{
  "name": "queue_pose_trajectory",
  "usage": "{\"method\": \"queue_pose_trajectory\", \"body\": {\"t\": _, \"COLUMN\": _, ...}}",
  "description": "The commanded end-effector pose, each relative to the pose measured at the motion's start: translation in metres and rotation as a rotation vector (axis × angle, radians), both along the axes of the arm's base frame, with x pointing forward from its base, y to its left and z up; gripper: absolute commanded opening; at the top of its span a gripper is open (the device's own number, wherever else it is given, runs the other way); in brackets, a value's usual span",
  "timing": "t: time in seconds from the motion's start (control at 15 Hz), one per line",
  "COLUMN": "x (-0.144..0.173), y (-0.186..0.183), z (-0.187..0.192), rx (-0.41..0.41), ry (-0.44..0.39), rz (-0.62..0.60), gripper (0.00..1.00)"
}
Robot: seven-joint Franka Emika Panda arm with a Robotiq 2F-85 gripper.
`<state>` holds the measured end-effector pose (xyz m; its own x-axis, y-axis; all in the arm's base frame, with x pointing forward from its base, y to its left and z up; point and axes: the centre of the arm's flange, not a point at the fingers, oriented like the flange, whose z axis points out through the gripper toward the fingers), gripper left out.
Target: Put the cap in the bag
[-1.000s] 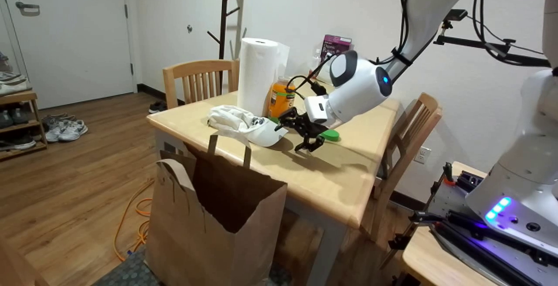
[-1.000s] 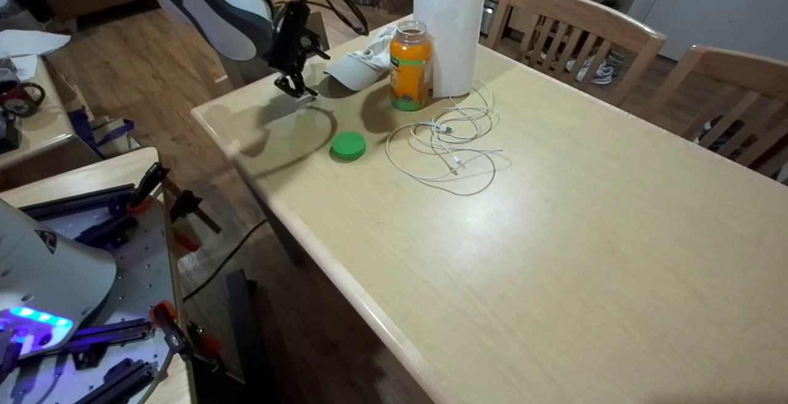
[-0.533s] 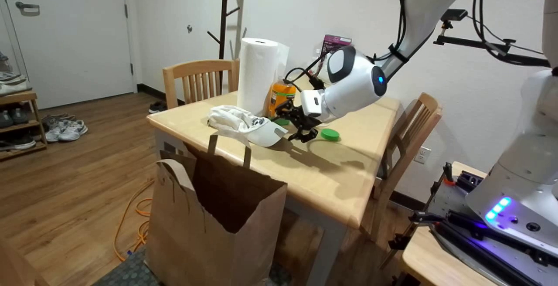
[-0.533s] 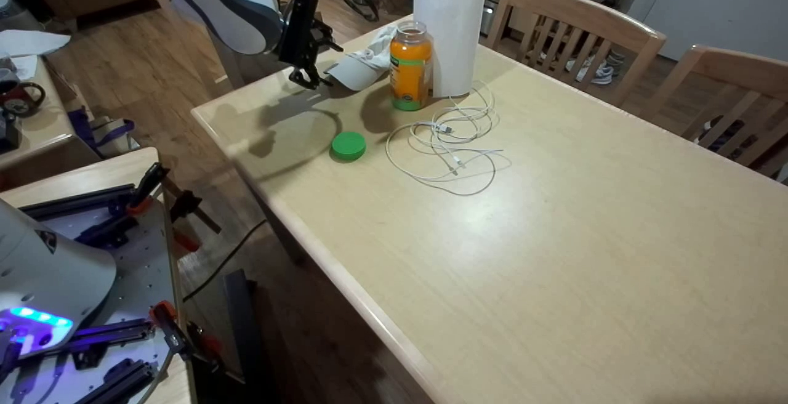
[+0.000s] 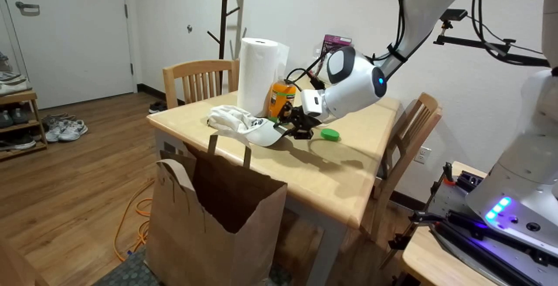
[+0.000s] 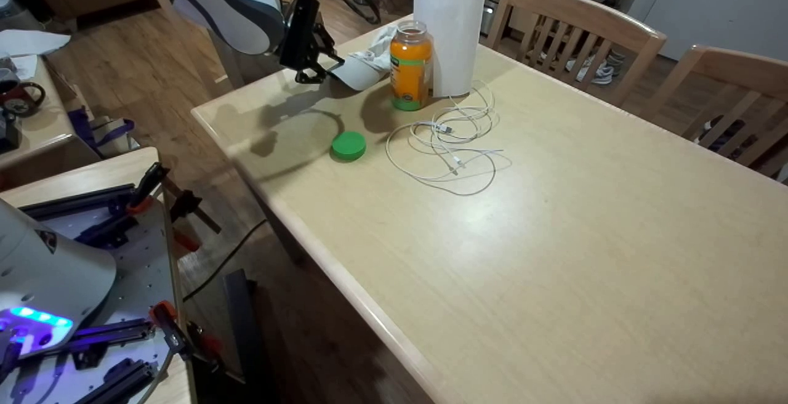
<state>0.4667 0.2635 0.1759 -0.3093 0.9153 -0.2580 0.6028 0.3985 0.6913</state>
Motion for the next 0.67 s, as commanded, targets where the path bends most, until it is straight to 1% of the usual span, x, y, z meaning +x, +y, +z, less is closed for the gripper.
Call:
{"method": "queue_pose_trajectory", "body": {"t": 0.0, "x": 0.002, "y": -0.002, "z": 0.007, "rx": 0.036, "ry": -0.022, "rz": -0.005, "gripper": 0.1}}
{"method": "queue_pose_trajectory", "body": {"t": 0.13, "x": 0.004, "y": 0.001, "z": 0.018, "rx": 0.05, "ry": -0.039, "rz": -0.009, "gripper": 0.07}}
{"method": "queue_pose_trajectory", "body": {"t": 0.2, "x": 0.005, "y": 0.002, "z": 0.023, "rx": 0.056, "ry": -0.044, "rz": -0.009, "gripper": 0.09}}
{"method": "queue_pose_trajectory", "body": {"t": 0.33, "x": 0.006, "y": 0.005, "z": 0.033, "rx": 0.062, "ry": -0.044, "rz": -0.005, "gripper": 0.06}}
{"method": "queue_pose_trajectory", "body": {"t": 0.4, "x": 0.007, "y": 0.008, "z": 0.042, "rx": 0.069, "ry": -0.047, "rz": 0.009, "gripper": 0.08}}
{"method": "queue_pose_trajectory", "body": {"t": 0.47, "x": 0.009, "y": 0.013, "z": 0.051, "rx": 0.078, "ry": -0.062, "rz": 0.024, "gripper": 0.05}}
{"method": "queue_pose_trajectory", "body": {"t": 0.53, "x": 0.011, "y": 0.021, "z": 0.062, "rx": 0.089, "ry": -0.08, "rz": 0.047, "gripper": 0.04}}
{"method": "queue_pose_trajectory", "body": {"t": 0.6, "x": 0.012, "y": 0.029, "z": 0.072, "rx": 0.096, "ry": -0.093, "rz": 0.07, "gripper": 0.06}}
